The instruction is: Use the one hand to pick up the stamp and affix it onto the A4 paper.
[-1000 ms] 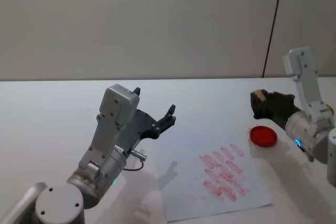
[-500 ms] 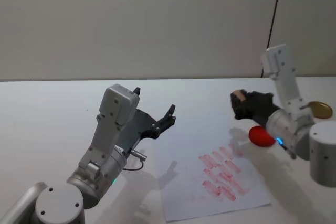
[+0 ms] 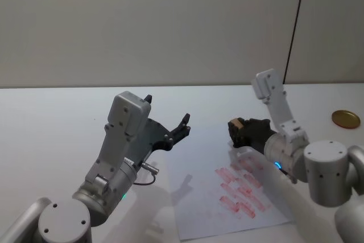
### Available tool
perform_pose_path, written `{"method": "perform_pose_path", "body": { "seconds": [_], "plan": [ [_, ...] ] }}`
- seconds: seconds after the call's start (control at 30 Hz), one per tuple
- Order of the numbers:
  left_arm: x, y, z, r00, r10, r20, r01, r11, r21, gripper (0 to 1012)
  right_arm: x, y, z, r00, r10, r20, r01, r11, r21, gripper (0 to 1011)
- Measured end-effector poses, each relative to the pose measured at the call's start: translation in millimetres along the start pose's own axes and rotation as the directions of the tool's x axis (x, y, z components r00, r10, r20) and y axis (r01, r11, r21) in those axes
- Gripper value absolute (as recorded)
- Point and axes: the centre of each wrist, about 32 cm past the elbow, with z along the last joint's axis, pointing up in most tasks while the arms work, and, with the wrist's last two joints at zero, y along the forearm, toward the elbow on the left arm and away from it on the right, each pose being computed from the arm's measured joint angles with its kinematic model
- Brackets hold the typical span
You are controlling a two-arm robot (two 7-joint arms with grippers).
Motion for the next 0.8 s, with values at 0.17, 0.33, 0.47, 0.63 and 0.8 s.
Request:
{"method": "perform_pose_path", "body": {
  "seconds": [0.17, 0.33, 0.47, 0.63, 0.8],
  "plan": [
    [0.0, 0.0, 0.0, 1.0, 0.0, 0.0, 0.0, 1.0, 0.0, 993, -5.6, 11.6, -6.6, 1.0, 0.021, 0.005, -0.021, 1.0, -0.021, 217],
    [0.0, 0.0, 0.0, 1.0, 0.0, 0.0, 0.0, 1.0, 0.0, 993, -8.6, 18.2, -11.5, 1.0, 0.03, 0.007, -0.03, 0.999, -0.036, 217],
    [0.0, 0.0, 0.0, 1.0, 0.0, 0.0, 0.0, 1.0, 0.0, 993, -10.4, 22.3, -15.3, 0.999, 0.034, 0.01, -0.034, 0.998, -0.046, 217],
    [0.0, 0.0, 0.0, 1.0, 0.0, 0.0, 0.0, 1.0, 0.0, 993, -11.4, 27.0, -20.2, 0.999, 0.037, 0.013, -0.036, 0.998, -0.054, 217],
    [0.0, 0.0, 0.0, 1.0, 0.0, 0.0, 0.0, 1.0, 0.0, 993, -11.9, 29.4, -23.6, 0.999, 0.037, 0.015, -0.036, 0.997, -0.062, 217]
  ]
}}
